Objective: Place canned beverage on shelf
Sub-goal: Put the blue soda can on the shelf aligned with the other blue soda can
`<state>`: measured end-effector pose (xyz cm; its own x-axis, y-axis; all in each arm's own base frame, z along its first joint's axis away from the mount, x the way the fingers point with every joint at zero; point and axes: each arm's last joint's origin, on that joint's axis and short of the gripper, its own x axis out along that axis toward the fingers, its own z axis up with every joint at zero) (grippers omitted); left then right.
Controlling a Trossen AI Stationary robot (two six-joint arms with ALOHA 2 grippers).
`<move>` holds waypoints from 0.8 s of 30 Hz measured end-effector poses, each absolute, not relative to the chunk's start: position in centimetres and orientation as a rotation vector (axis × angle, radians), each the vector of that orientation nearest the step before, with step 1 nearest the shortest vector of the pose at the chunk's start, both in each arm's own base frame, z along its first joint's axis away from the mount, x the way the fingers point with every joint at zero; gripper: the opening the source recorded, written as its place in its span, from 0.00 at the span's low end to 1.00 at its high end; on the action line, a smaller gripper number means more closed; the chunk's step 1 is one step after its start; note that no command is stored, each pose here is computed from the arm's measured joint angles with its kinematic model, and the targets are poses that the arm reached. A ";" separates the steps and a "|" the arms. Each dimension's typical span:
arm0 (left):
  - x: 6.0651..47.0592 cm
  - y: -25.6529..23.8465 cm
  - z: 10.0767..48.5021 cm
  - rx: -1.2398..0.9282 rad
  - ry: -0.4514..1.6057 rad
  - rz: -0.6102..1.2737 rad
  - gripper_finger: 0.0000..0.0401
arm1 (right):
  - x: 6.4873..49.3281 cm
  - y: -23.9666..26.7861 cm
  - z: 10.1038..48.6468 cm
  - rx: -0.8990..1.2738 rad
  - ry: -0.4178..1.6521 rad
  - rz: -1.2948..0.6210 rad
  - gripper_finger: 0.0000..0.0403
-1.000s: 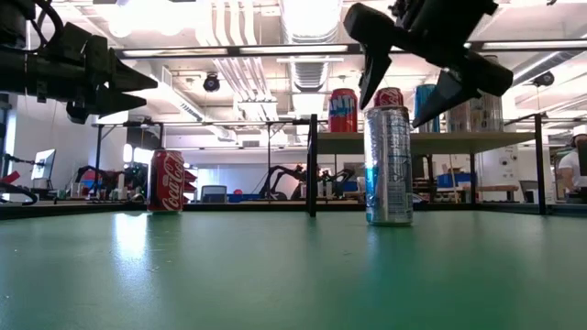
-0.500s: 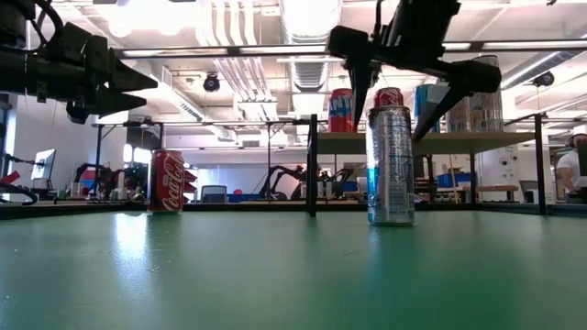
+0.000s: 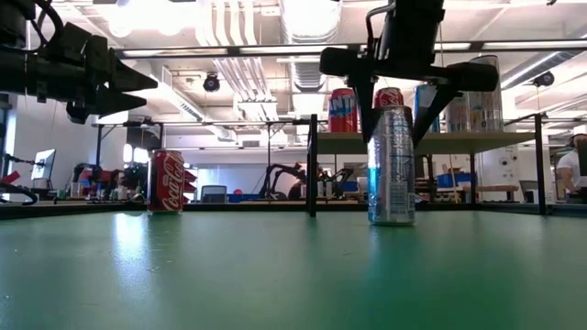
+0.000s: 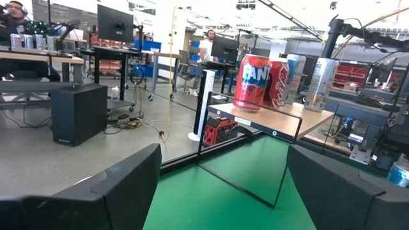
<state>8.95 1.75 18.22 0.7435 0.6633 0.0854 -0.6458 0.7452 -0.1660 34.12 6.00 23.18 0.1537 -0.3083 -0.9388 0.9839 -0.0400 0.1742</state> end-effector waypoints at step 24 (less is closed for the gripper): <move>9.0 1.8 18.2 -0.129 -0.142 0.719 0.81 | 34.8 6.8 24.9 0.305 1.313 -0.423 0.59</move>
<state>8.95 1.75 18.22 0.7437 0.6630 0.0854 -0.6455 0.7455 -0.1660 34.84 6.76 24.88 0.1965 -0.1269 -0.9723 0.4649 0.8851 -0.0215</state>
